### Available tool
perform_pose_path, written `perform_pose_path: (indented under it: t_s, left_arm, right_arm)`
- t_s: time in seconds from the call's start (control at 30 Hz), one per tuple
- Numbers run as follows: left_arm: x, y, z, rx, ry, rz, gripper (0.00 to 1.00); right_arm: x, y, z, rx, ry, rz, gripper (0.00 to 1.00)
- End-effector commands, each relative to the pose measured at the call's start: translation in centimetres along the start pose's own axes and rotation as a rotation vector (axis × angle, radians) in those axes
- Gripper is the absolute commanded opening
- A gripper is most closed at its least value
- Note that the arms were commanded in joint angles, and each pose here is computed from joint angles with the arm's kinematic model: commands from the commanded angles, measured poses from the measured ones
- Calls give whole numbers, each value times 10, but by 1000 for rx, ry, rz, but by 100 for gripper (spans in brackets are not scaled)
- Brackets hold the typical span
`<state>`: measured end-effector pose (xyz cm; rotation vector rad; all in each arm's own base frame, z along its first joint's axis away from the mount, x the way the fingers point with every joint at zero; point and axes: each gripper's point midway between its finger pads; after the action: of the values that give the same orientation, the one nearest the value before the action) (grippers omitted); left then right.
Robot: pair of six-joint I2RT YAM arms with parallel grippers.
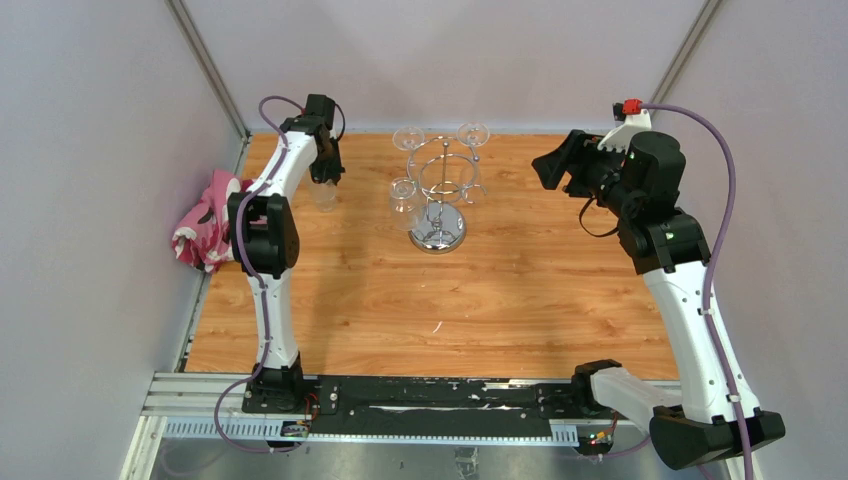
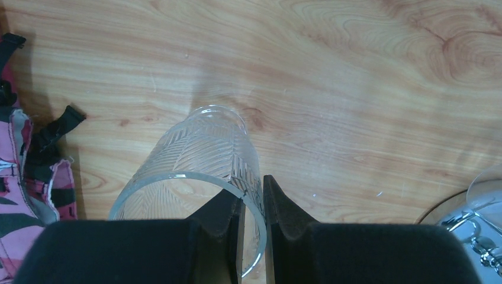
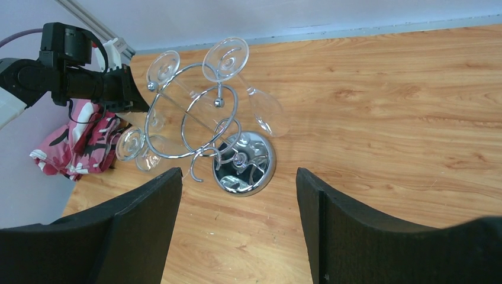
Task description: Take the wine glass off the wine glass rack
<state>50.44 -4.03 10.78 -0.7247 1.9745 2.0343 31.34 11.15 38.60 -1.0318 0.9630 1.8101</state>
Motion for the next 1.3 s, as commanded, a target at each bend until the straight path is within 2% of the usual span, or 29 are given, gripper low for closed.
perform_pose_path:
  t_s: [0.0, 0.3, 0.43, 0.6, 0.77, 0.9, 1.07, 1.13, 1.2, 1.27]
  left_arm:
    - [-20, 3, -7, 31, -6, -60, 0]
    - [-5, -14, 1, -4, -9, -10, 2]
    - [1, -15, 3, -9, -9, 3, 15]
    - [-9, 2, 5, -12, -9, -39, 37]
    - [-28, 36, 9, -19, -3, -119, 42]
    - [-43, 79, 12, -3, 18, -204, 43]
    - [-65, 178, 11, 78, 67, -397, 46]
    - [-65, 220, -4, 211, 83, -464, 43]
    - [-63, 260, -34, 443, 125, -557, 36]
    - [-48, 299, -65, 685, 155, -633, 34]
  right_arm:
    - [-4, -3, -3, -3, -9, -25, 75]
    - [-4, -3, -3, -5, -10, -33, 75]
    - [-4, -3, -2, -13, -10, -34, 74]
    - [-2, -5, 1, -32, -19, -32, 74]
    - [-2, -6, 6, -62, -29, -31, 74]
    - [-2, -5, 8, -74, -31, -33, 74]
    - [-2, -6, 11, -94, -19, -35, 73]
    - [-1, -8, 12, -104, -16, -28, 71]
    - [-1, -11, 15, -125, -16, -18, 69]
    - [-2, -12, 22, -161, -10, -7, 69]
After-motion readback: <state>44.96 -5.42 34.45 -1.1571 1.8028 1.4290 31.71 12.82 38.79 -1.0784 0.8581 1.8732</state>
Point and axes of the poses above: each gripper's point midway between its finger pads, its own y axis back along the fingers, its own z axis along the line the jaws close on, x = y × z
